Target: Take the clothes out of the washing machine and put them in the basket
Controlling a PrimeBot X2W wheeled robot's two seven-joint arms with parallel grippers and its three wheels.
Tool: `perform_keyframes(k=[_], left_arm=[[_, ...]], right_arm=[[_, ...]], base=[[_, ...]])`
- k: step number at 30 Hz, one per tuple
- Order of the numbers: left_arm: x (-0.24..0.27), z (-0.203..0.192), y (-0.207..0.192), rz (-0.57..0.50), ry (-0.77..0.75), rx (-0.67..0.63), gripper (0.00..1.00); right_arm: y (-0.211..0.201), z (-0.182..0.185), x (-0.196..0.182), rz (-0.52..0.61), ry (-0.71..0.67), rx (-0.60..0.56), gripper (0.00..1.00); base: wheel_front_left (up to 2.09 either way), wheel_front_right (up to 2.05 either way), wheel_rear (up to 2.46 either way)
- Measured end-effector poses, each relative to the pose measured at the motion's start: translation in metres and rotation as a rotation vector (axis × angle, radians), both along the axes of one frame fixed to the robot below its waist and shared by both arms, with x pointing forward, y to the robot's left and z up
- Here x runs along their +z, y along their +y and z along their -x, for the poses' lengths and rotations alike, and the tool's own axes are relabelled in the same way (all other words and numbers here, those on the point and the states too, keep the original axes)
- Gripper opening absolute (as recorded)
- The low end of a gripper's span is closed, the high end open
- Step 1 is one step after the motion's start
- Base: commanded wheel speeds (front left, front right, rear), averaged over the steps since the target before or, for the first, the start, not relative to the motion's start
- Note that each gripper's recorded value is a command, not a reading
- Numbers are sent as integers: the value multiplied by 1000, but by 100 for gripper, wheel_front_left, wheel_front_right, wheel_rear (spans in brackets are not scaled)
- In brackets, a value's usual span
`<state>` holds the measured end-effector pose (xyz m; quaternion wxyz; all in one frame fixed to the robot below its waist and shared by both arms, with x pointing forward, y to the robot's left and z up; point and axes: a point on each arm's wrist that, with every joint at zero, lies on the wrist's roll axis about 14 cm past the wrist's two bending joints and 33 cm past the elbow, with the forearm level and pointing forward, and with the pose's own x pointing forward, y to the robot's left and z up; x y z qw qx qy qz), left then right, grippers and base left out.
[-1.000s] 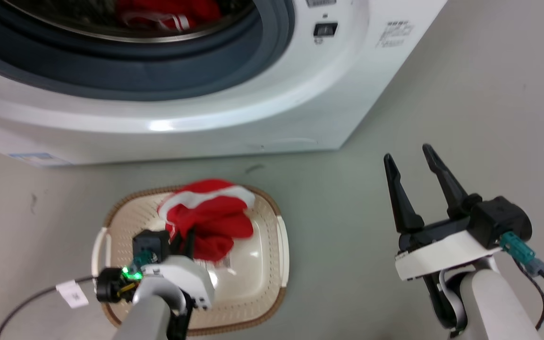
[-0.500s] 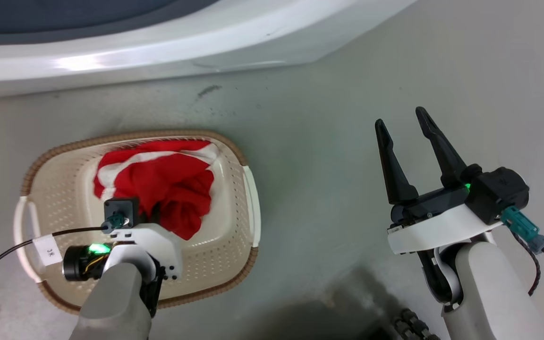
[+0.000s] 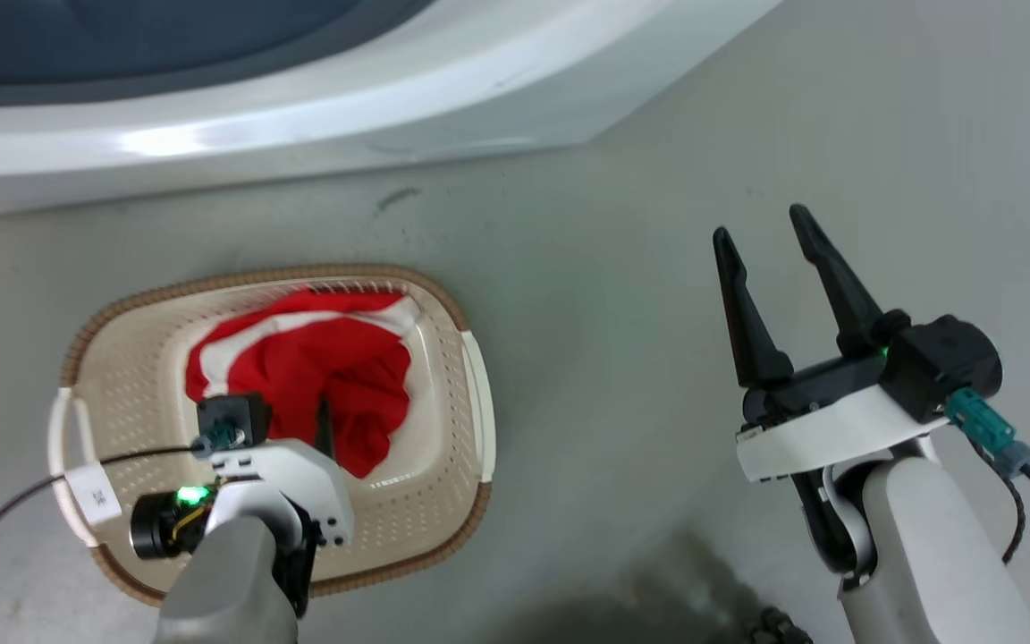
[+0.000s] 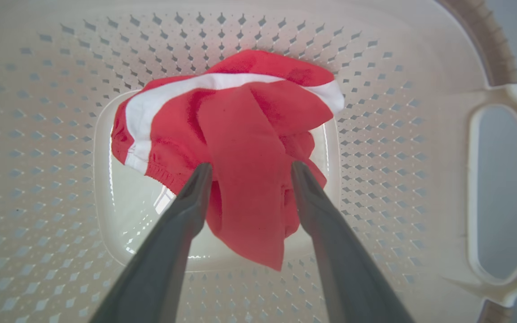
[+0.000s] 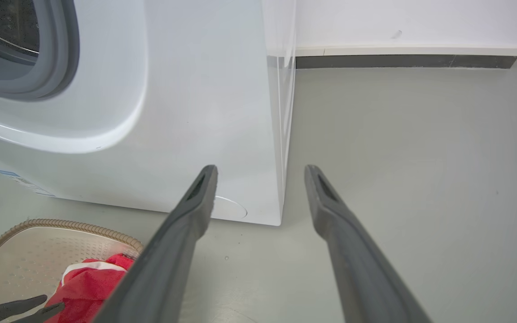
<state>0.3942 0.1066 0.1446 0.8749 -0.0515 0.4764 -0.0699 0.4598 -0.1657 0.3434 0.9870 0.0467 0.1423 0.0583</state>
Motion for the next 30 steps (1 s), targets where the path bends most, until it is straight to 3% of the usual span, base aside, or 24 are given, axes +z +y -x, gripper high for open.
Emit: perform_keyframes(k=[19,30], left_arm=[[196,-26,24,62,-564,133,100],[300,-62,30,69,-883,175,100]], right_arm=[[7,45,101,1,-196,0,100],[15,49,131,-6,-261,21,100]], base=[[0,0,0],[0,0,0]])
